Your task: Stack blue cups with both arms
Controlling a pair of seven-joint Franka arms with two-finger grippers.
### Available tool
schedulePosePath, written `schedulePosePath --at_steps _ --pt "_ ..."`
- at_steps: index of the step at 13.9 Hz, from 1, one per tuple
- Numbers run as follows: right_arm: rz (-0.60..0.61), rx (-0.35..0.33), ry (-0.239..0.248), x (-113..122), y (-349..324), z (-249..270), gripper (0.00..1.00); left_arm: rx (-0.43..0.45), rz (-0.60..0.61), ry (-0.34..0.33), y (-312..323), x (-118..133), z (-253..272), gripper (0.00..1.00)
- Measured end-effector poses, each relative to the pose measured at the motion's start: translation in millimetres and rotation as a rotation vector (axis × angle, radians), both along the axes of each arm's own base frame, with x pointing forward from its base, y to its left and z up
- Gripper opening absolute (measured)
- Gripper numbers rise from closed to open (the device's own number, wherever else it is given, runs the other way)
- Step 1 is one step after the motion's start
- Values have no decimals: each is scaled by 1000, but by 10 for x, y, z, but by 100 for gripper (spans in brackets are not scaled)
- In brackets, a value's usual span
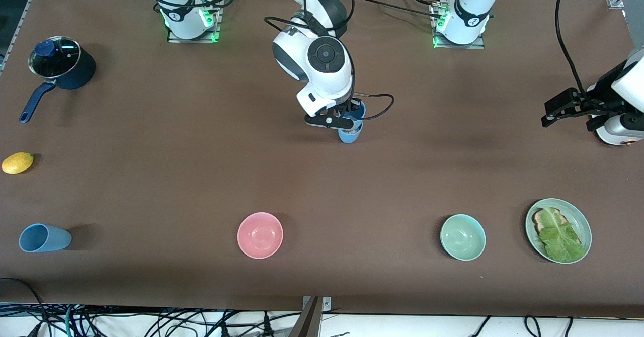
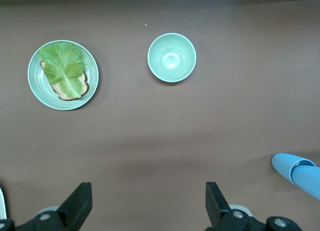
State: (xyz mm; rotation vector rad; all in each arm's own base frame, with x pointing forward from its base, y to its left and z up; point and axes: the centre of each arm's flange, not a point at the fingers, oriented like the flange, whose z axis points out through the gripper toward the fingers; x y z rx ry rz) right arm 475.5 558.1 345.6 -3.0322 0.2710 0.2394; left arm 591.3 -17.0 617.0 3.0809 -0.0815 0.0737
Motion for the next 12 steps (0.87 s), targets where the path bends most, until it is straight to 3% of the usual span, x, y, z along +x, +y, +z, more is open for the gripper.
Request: schedulePosePath --at_steps 1,3,9,10,12 --pt "-3 -1 -2 19 -14 -7 9 0 0 -10 -6 -38 6 100" --pt "-9 -2 -7 53 -35 -10 29 3 -3 -23 -36 -123 13 100" --pt "-27 1 -24 225 -112 275 93 14 -11 -52 -117 -354 -12 100" --pt "-27 -5 -21 282 -172 383 100 14 -11 -52 -117 -362 -19 100" --pt "-5 -16 -17 442 -382 626 100 15 -11 -49 -117 -363 -40 100"
